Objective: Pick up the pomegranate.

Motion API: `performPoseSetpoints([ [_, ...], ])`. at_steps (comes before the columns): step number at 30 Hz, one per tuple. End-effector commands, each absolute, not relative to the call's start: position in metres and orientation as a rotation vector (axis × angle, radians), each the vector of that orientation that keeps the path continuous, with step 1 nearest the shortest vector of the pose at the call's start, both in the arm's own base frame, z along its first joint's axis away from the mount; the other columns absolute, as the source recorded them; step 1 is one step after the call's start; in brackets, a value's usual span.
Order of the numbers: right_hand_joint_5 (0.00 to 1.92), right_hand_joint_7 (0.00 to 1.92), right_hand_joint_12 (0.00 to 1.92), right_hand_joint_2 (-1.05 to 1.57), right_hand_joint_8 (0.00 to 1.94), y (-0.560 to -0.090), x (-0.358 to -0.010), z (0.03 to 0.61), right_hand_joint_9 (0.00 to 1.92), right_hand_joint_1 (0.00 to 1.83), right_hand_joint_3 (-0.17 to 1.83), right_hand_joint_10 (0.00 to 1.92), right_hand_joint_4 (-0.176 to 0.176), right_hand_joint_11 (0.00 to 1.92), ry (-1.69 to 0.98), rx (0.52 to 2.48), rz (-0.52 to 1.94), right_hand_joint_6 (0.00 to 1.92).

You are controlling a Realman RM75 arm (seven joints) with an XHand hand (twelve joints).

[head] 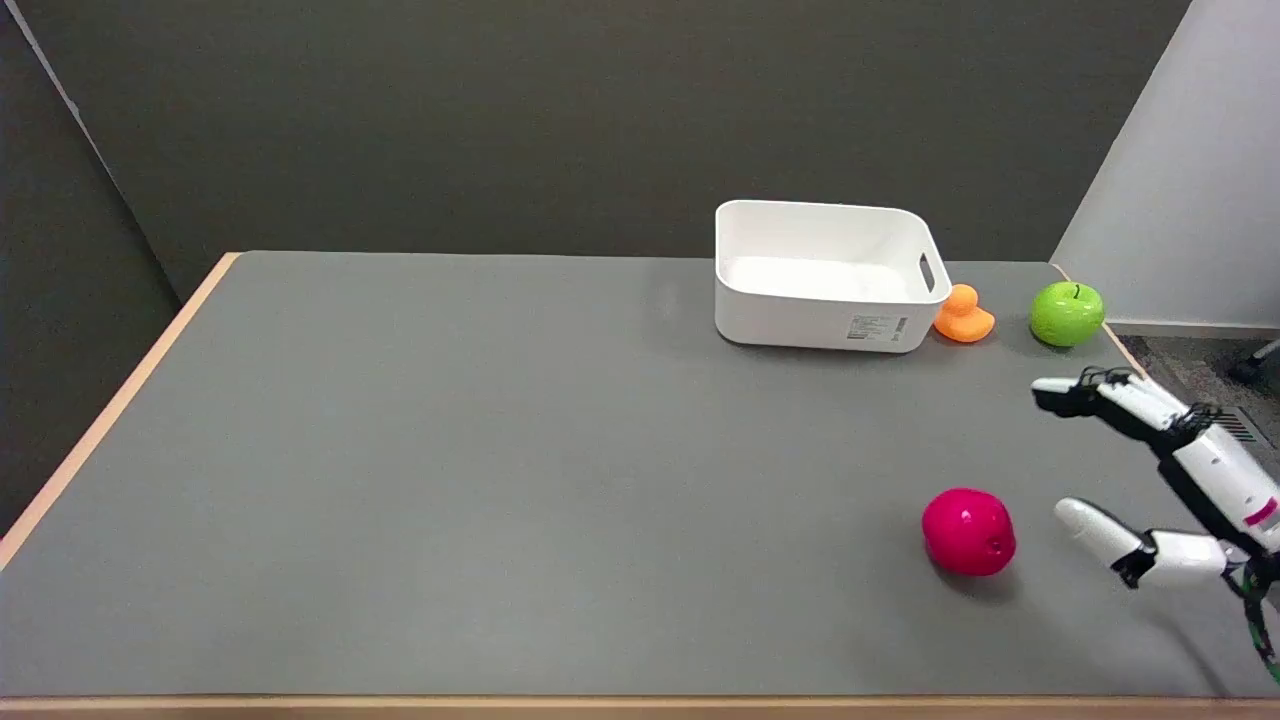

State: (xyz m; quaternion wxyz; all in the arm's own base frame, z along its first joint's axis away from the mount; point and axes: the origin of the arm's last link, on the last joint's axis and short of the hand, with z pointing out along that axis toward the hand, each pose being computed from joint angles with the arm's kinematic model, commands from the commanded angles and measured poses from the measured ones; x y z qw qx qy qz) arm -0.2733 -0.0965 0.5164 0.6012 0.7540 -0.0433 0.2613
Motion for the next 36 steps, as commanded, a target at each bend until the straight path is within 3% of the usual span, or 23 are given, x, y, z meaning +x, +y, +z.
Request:
performPoseSetpoints([
  [1,0.30,0.49,1.39,0.62,0.52,-0.098,-0.289,0.477,0.36,0.37,0.84,0.98,0.063,0.20,-0.087,1.838,0.583,0.55],
  [36,0.31,0.49,1.39,0.62,0.53,-0.130,-0.310,0.493,0.36,0.38,0.84,0.99,0.059,0.20,-0.168,1.733,0.471,0.55],
])
